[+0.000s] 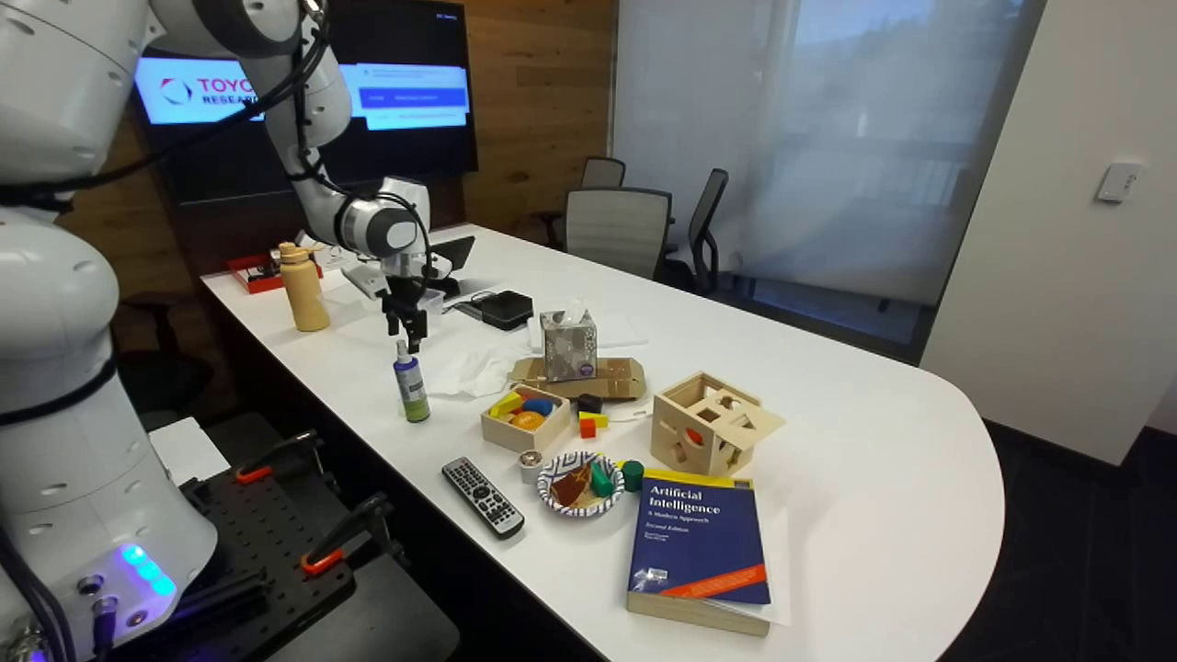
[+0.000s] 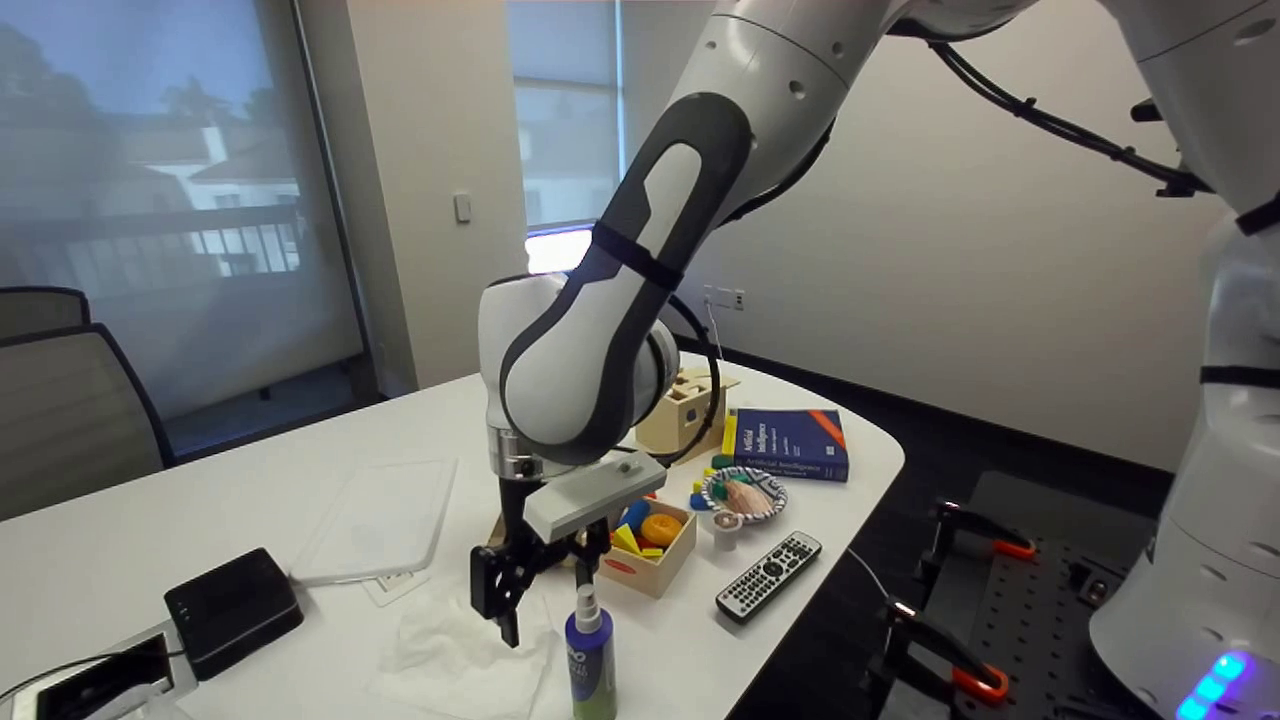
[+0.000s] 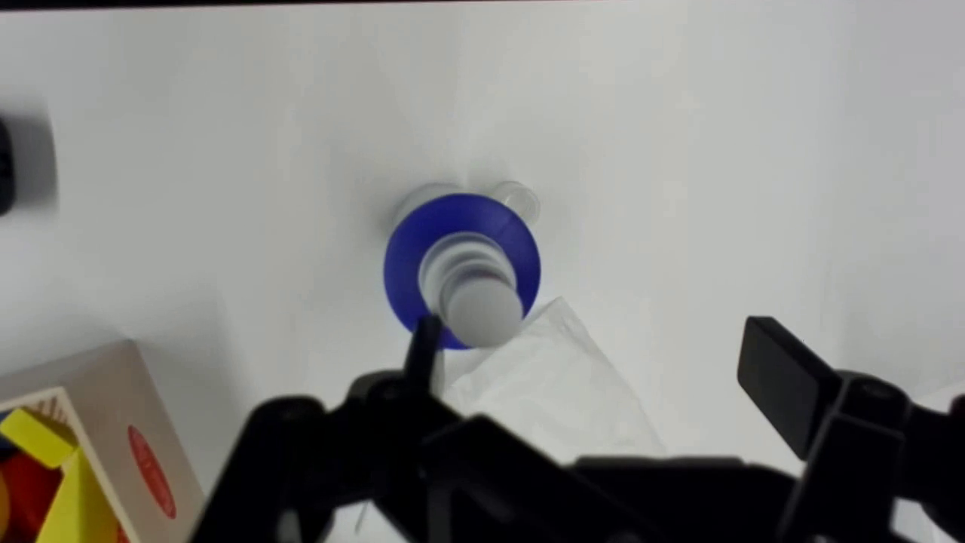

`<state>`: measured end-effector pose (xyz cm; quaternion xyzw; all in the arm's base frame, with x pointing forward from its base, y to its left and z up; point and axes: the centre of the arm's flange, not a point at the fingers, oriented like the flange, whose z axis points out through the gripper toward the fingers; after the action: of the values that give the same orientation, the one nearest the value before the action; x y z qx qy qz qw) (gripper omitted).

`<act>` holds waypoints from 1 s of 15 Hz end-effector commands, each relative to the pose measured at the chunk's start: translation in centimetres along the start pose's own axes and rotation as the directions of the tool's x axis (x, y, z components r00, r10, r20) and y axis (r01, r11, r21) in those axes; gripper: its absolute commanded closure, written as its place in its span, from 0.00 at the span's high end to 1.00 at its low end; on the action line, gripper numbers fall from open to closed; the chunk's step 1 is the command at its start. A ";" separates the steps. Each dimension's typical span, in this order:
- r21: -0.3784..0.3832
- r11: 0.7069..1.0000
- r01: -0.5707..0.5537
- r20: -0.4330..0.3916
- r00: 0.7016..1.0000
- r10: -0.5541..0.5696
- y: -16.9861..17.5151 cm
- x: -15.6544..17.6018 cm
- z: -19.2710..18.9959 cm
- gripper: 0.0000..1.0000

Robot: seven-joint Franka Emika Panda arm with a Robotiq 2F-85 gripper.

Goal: Move the small bottle to the right

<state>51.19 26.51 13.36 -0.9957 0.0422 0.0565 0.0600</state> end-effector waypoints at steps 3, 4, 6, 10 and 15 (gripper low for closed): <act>-0.054 0.969 -0.241 -0.053 0.970 0.239 0.1 -1.6 -0.7 1.00; -0.068 0.957 -0.282 -0.060 0.959 0.278 0.4 -1.6 -0.8 1.00; -0.098 0.930 -0.354 -0.073 0.935 0.348 1.1 -1.6 -1.2 1.00; -0.142 0.891 -0.431 -0.058 0.902 0.427 2.4 -1.5 -1.1 1.00; -0.161 0.887 -0.433 -0.009 0.899 0.437 2.8 -1.8 -1.0 1.00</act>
<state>50.13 24.18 12.74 -0.9655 0.2488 0.0712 -0.0295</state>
